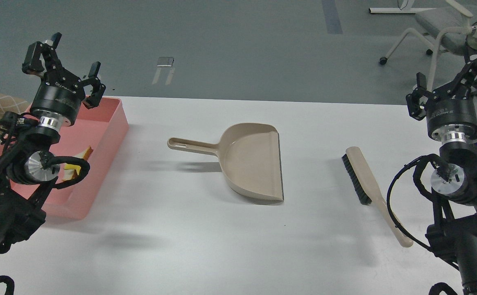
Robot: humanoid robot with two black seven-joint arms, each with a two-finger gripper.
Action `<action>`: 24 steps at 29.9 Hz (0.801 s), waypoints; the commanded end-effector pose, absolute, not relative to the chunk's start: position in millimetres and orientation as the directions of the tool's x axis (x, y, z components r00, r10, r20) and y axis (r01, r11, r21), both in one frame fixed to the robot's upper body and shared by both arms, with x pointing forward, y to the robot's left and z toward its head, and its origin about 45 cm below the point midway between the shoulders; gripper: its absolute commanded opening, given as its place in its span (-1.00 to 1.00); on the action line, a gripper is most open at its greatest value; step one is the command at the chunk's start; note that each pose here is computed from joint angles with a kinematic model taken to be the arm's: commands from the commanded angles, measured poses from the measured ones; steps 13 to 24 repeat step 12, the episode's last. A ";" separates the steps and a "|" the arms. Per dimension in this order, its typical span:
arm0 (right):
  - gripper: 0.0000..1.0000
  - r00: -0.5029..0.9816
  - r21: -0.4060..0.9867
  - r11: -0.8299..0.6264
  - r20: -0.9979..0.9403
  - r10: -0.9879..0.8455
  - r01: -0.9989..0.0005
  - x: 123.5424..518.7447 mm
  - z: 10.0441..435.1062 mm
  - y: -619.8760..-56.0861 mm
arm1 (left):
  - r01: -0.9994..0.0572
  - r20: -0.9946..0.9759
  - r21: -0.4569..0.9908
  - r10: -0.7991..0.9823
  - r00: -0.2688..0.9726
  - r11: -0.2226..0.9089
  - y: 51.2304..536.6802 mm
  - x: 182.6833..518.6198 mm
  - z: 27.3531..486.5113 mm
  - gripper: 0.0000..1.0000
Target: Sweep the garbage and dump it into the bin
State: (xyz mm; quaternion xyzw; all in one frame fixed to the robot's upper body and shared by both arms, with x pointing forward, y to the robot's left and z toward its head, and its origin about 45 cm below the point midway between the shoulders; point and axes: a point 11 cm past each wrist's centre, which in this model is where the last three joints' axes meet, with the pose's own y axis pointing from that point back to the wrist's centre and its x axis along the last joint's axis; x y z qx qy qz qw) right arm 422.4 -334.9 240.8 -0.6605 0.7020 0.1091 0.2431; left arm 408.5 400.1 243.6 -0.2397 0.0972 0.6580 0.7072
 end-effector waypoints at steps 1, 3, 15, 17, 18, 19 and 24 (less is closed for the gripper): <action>1.00 0.039 -0.165 0.049 -0.491 -0.870 -0.985 431.2 236.3 -329.2 | -0.979 -0.450 -0.202 0.885 0.123 0.033 395.9 408.5 240.3 0.96; 1.00 0.042 -0.151 0.038 -0.494 -0.869 -0.988 432.3 230.8 -326.8 | -0.979 -0.448 -0.202 0.886 0.124 0.036 395.2 409.1 240.6 0.96; 1.00 0.053 -0.125 0.009 -0.481 -0.875 -0.992 432.1 222.1 -317.9 | -0.993 -0.382 -0.098 0.920 0.092 0.059 379.1 435.9 225.4 0.95; 1.00 0.053 -0.125 0.009 -0.481 -0.875 -0.992 432.1 222.1 -317.9 | -0.993 -0.382 -0.098 0.920 0.092 0.059 379.1 435.9 225.4 0.95; 1.00 0.053 -0.125 0.009 -0.481 -0.875 -0.992 432.1 222.1 -317.9 | -0.993 -0.382 -0.098 0.920 0.092 0.059 379.1 435.9 225.4 0.95; 1.00 0.053 -0.125 0.009 -0.481 -0.875 -0.992 432.1 222.1 -317.9 | -0.993 -0.382 -0.098 0.920 0.092 0.059 379.1 435.9 225.4 0.95; 1.00 0.053 -0.125 0.009 -0.481 -0.875 -0.992 432.1 222.1 -317.9 | -0.993 -0.382 -0.098 0.920 0.092 0.059 379.1 435.9 225.4 0.95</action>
